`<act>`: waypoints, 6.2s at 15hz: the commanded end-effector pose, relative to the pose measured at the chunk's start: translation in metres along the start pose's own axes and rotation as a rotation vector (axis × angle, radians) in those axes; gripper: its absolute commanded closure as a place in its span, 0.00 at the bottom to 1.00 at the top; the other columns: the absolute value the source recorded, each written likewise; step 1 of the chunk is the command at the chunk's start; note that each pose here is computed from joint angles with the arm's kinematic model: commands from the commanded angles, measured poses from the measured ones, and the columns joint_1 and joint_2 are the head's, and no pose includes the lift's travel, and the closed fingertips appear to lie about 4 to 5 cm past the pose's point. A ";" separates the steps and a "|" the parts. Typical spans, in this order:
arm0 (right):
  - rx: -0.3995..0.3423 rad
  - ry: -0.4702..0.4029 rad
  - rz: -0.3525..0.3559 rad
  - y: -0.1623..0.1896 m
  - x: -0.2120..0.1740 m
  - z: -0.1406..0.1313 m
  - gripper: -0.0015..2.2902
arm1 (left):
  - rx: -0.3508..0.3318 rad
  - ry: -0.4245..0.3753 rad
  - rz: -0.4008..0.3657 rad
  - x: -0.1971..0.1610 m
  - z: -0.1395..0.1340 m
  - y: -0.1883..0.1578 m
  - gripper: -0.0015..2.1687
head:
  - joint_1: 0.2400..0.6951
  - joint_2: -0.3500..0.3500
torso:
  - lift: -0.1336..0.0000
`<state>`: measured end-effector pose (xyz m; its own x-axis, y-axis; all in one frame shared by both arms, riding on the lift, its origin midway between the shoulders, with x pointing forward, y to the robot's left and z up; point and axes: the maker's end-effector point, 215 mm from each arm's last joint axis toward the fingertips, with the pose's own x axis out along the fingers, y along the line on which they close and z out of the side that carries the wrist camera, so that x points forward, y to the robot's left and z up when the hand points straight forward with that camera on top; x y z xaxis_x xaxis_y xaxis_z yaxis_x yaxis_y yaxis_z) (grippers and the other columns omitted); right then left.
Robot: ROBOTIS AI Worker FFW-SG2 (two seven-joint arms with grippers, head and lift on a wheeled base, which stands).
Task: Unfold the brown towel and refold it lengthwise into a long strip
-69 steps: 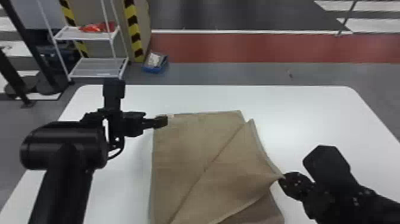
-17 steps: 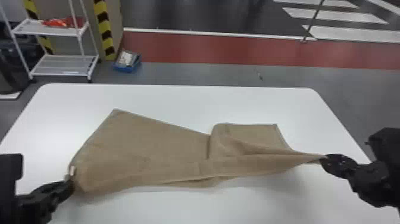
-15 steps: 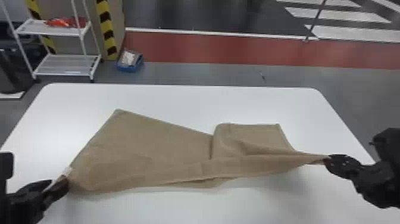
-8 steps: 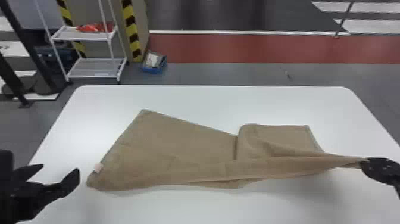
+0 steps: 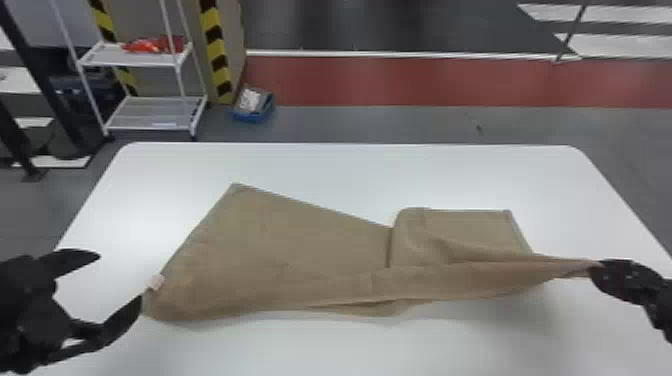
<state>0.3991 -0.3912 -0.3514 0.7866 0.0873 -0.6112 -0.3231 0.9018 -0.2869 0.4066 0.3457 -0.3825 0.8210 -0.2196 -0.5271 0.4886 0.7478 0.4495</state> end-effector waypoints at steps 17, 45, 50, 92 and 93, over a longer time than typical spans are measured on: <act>0.035 0.006 0.003 0.003 0.004 -0.005 0.62 | 0.415 0.331 -0.394 0.047 -0.065 -0.035 0.30 | 1.00 0.39 | 0.08; 0.260 -0.172 -0.212 -0.125 0.104 0.262 0.62 | -0.158 -0.072 0.188 0.132 0.251 0.228 0.99 | 0.42 0.44 | 0.08; 0.289 -0.234 -0.196 -0.117 0.051 0.196 0.62 | -0.203 -0.124 0.234 0.052 0.172 0.201 0.99 | 0.42 0.44 | 0.08; -0.023 0.063 0.081 -0.019 0.111 0.022 0.62 | 0.014 0.272 -0.019 0.086 -0.024 0.095 0.99 | 1.00 0.54 | 0.08; -0.029 0.068 0.077 -0.021 0.113 0.022 0.62 | 0.015 0.277 -0.022 0.088 -0.026 0.094 0.99 | 1.00 0.54 | 0.08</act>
<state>0.5028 -0.3903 -0.3991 0.7224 0.1338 -0.6784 -0.3956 0.8846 -0.2468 0.5151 0.4137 -0.4036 0.7031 -0.0553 -0.7089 0.5080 0.7367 0.4464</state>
